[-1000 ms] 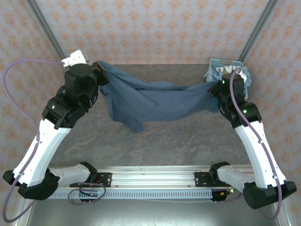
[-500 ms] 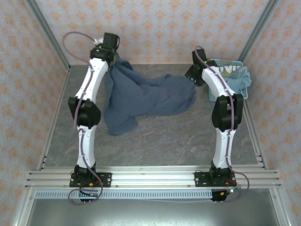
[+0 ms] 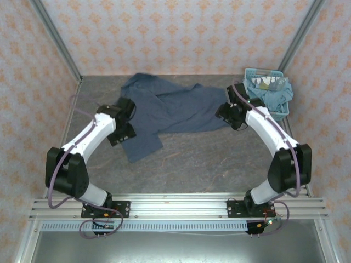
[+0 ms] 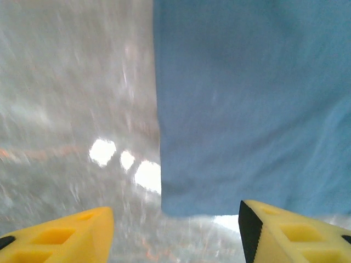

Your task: Fold and stack the t-shirts

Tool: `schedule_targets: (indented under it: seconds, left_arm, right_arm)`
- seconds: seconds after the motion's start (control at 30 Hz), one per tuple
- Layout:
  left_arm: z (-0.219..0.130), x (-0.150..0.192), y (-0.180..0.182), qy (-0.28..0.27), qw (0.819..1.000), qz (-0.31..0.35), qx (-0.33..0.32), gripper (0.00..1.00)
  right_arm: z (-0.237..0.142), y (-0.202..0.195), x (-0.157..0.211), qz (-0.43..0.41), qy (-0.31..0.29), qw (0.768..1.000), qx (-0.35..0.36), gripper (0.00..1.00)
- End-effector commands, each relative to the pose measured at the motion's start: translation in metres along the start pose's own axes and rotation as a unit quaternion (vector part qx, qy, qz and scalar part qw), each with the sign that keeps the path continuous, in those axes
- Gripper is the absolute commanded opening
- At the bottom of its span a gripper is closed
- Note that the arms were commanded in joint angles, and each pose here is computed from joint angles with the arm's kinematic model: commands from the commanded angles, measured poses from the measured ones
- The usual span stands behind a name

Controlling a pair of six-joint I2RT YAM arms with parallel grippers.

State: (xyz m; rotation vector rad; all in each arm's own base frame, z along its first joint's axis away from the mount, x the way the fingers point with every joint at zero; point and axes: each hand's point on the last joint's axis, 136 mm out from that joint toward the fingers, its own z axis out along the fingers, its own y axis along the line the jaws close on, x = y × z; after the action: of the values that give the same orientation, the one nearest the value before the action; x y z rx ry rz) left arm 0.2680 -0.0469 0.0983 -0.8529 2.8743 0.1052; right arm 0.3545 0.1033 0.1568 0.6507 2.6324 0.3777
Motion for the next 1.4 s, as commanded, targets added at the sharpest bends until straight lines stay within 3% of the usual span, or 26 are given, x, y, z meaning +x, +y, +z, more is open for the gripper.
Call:
schedule_targets:
  seconds: [0.0,0.13,0.23,0.37,0.43,0.53,0.6,0.77,0.97,1.17,1.37]
  left_arm:
    - [0.027,0.029,-0.017,0.053,0.997,-0.041,0.032,0.64]
    - [0.048,0.031,-0.038,0.070,0.994,-0.061,0.051,0.65]
    - [0.067,0.044,-0.035,0.103,0.994,-0.031,-0.011,0.65]
    - [0.085,0.044,-0.024,0.089,0.994,-0.012,-0.062,0.61]
    - [0.091,0.039,-0.021,0.077,0.994,-0.006,-0.076,0.47]
    - [0.090,0.027,-0.015,0.050,0.995,-0.006,-0.089,0.13]
    - [0.077,0.017,-0.008,0.026,0.996,-0.015,-0.089,0.00]
    - [0.028,0.001,0.027,-0.046,0.994,-0.036,-0.098,0.00]
    - [-0.004,-0.003,0.060,-0.073,0.992,-0.087,-0.055,0.00]
    - [-0.007,0.001,0.048,-0.055,0.994,-0.094,-0.011,0.00]
    - [-0.006,0.001,0.047,-0.056,0.994,-0.096,-0.004,0.00]
  right_arm:
    - [-0.001,0.009,0.020,-0.021,0.013,0.999,-0.032,0.63]
    - [-0.006,0.006,0.032,-0.030,0.023,0.998,-0.042,0.63]
    - [-0.012,0.003,0.034,-0.037,0.021,0.998,-0.038,0.64]
    - [-0.018,0.001,0.032,-0.036,0.011,0.999,-0.037,0.64]
    - [-0.020,-0.002,0.031,-0.032,0.005,0.999,-0.032,0.64]
    - [-0.022,-0.011,0.029,-0.021,-0.008,1.000,-0.020,0.64]
    - [-0.023,-0.021,0.026,-0.008,-0.018,1.000,-0.003,0.63]
    - [-0.017,-0.054,0.020,0.047,-0.036,0.997,0.047,0.62]
    - [0.020,-0.064,0.019,0.095,-0.012,0.993,0.069,0.61]
    - [0.079,-0.049,0.027,0.128,0.042,0.990,0.049,0.44]
    - [0.101,-0.046,0.045,0.120,0.068,0.988,0.068,0.33]
